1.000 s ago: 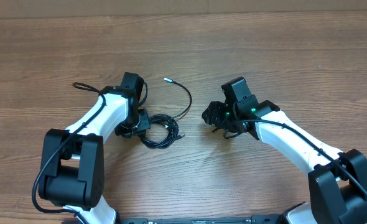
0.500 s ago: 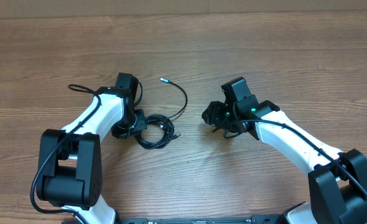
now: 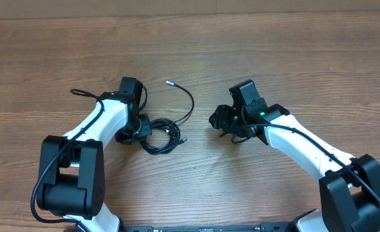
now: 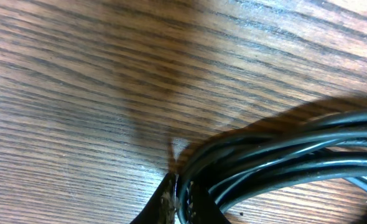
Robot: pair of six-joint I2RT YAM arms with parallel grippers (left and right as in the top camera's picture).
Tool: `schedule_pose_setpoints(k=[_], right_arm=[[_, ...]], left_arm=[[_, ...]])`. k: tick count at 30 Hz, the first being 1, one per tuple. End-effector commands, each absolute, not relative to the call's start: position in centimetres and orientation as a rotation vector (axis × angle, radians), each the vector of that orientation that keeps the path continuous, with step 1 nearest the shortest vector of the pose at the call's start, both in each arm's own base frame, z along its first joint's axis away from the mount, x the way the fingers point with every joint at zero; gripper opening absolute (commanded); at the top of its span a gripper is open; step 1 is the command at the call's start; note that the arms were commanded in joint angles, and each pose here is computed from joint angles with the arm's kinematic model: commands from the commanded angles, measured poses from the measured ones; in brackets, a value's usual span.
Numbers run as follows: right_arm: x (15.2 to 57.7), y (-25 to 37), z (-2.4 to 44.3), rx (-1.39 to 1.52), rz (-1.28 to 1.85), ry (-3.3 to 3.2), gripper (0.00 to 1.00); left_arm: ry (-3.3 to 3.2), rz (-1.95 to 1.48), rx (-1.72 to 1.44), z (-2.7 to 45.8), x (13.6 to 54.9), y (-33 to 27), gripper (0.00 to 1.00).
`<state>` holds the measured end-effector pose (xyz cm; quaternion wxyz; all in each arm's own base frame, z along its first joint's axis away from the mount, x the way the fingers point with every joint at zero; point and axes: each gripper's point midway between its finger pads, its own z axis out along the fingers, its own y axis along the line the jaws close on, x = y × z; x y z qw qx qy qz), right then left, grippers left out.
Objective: Untangle cables
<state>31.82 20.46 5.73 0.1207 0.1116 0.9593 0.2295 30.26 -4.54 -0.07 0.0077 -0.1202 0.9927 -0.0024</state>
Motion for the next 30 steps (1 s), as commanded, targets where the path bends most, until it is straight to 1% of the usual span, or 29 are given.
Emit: schedule_pose_setpoints(k=[1,3,5,18,24,28,30], right_arm=[[31.7,20.4,5.4,0.325,0.655,2.806,0.56],[31.7,20.4,5.4,0.325,0.655,2.806,0.56],[31.7,20.4,5.4,0.325,0.655,2.806,0.56],[31.8,20.4,5.5,0.324,0.657,2.802,0.56],[31.8,20.4,5.5,0.325,0.657,2.802,0.57],[31.8,20.4,5.5,0.324,0.657,2.802,0.57],[31.8,20.4,5.5,0.324,0.657,2.803,0.57]], left_arm=[[3.152,0.024,-0.375,-1.4,28.7,-4.1,0.09],[3.158,0.011,-0.376,-1.4,28.6,-4.2,0.09],[3.165,-0.014,-0.377,-1.6,28.4,-4.5,0.04],[3.152,-0.267,-0.349,-3.0,27.8,-7.2,0.04],[3.148,-0.427,-0.124,-2.7,27.7,-9.6,0.04],[3.135,-0.461,-0.037,-2.6,27.7,-10.9,0.04],[3.131,-0.462,0.010,-2.6,27.6,-11.5,0.06]])
